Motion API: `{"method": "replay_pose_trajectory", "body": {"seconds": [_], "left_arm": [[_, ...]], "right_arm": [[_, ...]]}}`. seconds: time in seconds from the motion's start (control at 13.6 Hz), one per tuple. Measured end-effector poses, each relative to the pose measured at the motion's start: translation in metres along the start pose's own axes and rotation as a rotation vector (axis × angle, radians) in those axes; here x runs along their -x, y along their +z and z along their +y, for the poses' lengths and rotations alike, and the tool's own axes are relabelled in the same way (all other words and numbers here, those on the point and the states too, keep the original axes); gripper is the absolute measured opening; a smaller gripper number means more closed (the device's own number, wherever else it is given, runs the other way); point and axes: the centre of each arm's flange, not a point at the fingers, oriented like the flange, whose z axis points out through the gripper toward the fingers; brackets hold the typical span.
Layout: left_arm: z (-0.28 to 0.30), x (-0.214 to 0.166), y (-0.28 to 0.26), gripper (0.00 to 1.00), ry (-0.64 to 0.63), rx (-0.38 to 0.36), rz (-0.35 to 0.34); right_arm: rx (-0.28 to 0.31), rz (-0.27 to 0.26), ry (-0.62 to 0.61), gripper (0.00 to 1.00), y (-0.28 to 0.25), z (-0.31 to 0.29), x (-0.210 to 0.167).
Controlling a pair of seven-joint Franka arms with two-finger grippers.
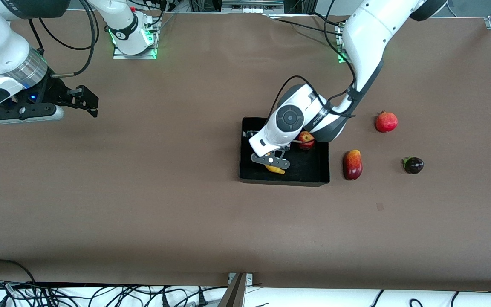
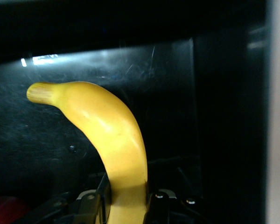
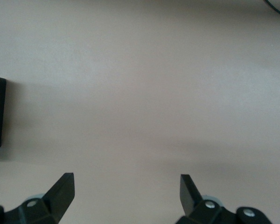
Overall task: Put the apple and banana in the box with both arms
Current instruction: 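Carry the banana over the box and lower it inside, then open the left gripper to release the banana and lift away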
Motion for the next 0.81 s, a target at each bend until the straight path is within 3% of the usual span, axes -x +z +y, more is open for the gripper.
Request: {"method": "replay_pose_trajectory", "body": {"seconds": [0.07,0.15,0.29,0.59,0.81], "left_arm": [[0.0,0.001,0.009,0.33,0.0,-0.002,-0.013],[-0.001,0.001,0.013,0.39,0.0,-0.003,-0.019],[-0.009,-0.006,0.0,0.58,-0.016,-0.004,-0.012],[-0.065,-0.02,-0.121,0.99,-0.103,-0.069,0.036],[-0.147,-0.002,-0.241,1.0,-0.162,-0.153,0.092]], "right_arm": [[0.0,0.0,0.0,1.0,0.0,0.0,0.0],[0.0,0.0,0.0,1.0,0.0,0.0,0.0],[0.0,0.0,0.0,1.0,0.0,0.0,0.0],[0.0,0.001,0.001,1.0,0.0,0.001,0.0],[0.0,0.002,0.002,1.0,-0.001,0.001,0.0]]}}
